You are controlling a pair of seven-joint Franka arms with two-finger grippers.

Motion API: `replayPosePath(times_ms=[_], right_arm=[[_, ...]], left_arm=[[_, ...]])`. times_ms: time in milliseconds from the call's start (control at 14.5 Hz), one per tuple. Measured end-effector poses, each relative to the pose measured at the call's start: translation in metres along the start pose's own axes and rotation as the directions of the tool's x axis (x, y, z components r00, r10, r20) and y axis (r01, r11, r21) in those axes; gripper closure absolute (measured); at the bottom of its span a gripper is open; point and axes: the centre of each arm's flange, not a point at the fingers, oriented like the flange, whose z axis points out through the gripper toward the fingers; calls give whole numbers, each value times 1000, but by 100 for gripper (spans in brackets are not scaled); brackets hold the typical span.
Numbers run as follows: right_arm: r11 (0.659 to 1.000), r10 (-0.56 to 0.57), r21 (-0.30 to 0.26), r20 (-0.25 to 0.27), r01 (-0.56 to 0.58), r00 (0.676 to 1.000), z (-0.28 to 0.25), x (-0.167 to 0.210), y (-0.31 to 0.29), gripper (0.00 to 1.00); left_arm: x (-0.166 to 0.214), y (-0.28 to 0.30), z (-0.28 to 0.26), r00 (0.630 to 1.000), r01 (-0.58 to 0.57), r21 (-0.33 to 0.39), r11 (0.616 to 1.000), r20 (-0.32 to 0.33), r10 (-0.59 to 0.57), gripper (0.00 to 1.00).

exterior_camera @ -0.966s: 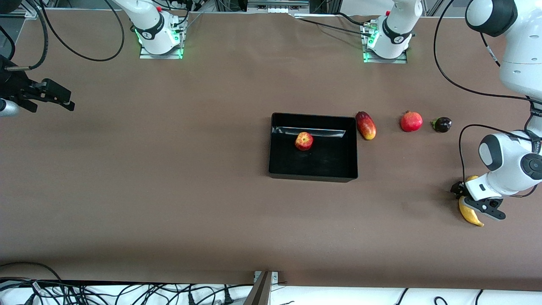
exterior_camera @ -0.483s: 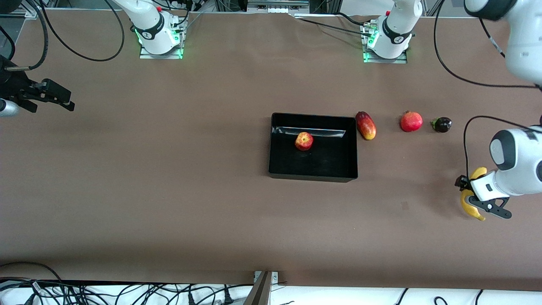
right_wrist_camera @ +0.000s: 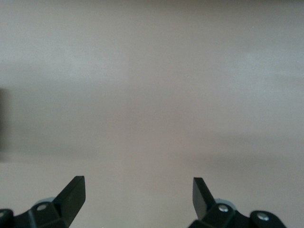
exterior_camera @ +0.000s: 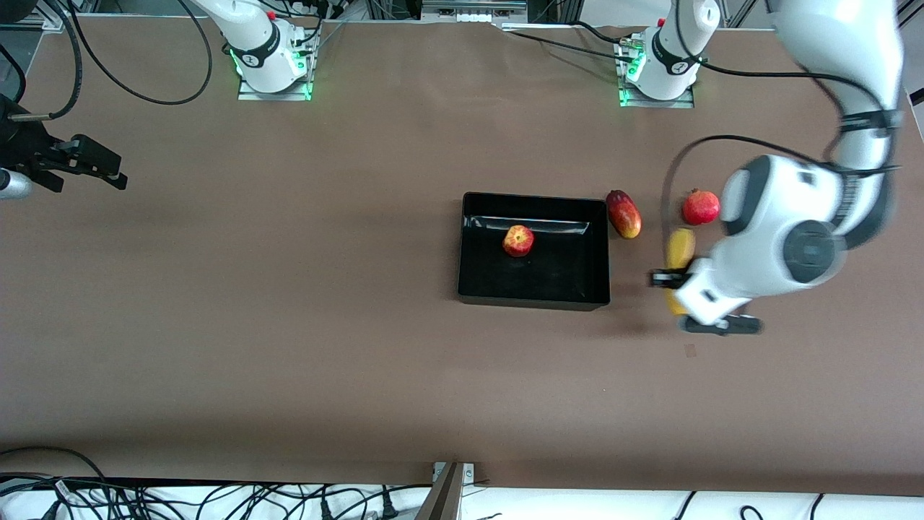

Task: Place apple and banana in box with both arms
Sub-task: 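Carry the banana with the left gripper over the black box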

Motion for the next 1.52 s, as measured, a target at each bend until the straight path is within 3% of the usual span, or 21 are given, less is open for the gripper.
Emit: replayPosePath(times_ms=[345,897,1517], right_arm=[[1000,0,0,0,0,1000,0,0,0,0],[1000,0,0,0,0,1000,0,0,0,0],[1000,0,0,0,0,1000,0,0,0,0]], left_arm=[[-14,61,35,999,37,-37,999,35,-36,65],[-44,127,75,997,-72,-42,996,16,73,65],[-61,131,139,995,-101,-35,994,13,102,65]])
